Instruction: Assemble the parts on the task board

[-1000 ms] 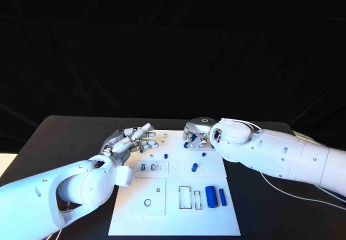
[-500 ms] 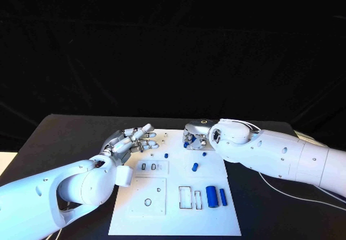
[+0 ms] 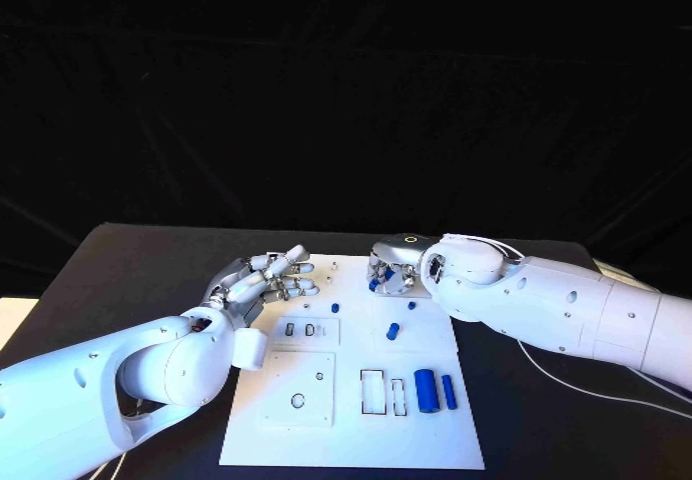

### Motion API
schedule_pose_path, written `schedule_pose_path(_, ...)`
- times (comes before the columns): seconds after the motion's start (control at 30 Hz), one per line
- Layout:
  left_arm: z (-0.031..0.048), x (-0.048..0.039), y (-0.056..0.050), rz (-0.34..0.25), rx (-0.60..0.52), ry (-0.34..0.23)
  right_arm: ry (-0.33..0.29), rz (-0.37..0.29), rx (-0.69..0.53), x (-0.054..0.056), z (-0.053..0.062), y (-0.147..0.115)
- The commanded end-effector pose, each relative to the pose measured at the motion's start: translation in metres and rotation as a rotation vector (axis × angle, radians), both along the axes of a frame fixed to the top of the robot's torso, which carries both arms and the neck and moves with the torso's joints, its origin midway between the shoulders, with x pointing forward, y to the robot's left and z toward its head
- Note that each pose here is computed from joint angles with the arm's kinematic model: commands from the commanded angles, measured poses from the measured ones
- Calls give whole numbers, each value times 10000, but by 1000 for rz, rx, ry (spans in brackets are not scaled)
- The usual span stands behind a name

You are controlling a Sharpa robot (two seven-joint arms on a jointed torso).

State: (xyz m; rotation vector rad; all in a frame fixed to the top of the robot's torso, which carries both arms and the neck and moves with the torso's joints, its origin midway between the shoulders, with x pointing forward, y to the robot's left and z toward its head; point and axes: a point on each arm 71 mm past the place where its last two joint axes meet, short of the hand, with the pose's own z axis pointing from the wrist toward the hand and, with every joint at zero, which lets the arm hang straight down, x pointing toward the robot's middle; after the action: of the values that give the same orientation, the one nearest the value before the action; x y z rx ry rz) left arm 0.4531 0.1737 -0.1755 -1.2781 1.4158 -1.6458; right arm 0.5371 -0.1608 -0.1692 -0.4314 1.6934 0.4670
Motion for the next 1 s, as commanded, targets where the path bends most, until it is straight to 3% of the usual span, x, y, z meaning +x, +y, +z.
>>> schedule_pose_path(0.03,11,1,-7,-11,-7,-2,-37,-10,92,-10,48,-7)
schedule_pose_path(0.27,8,7,11,-7,-6,-2,-68,-53,189,-1,113,-18)
schedule_pose_path(0.53,9,8,-2,-16,-16,-2,-103,-100,228,93,130,40)
schedule_pose_path(1.0,10,5,-16,-19,-18,-1,-121,-73,227,143,125,350)
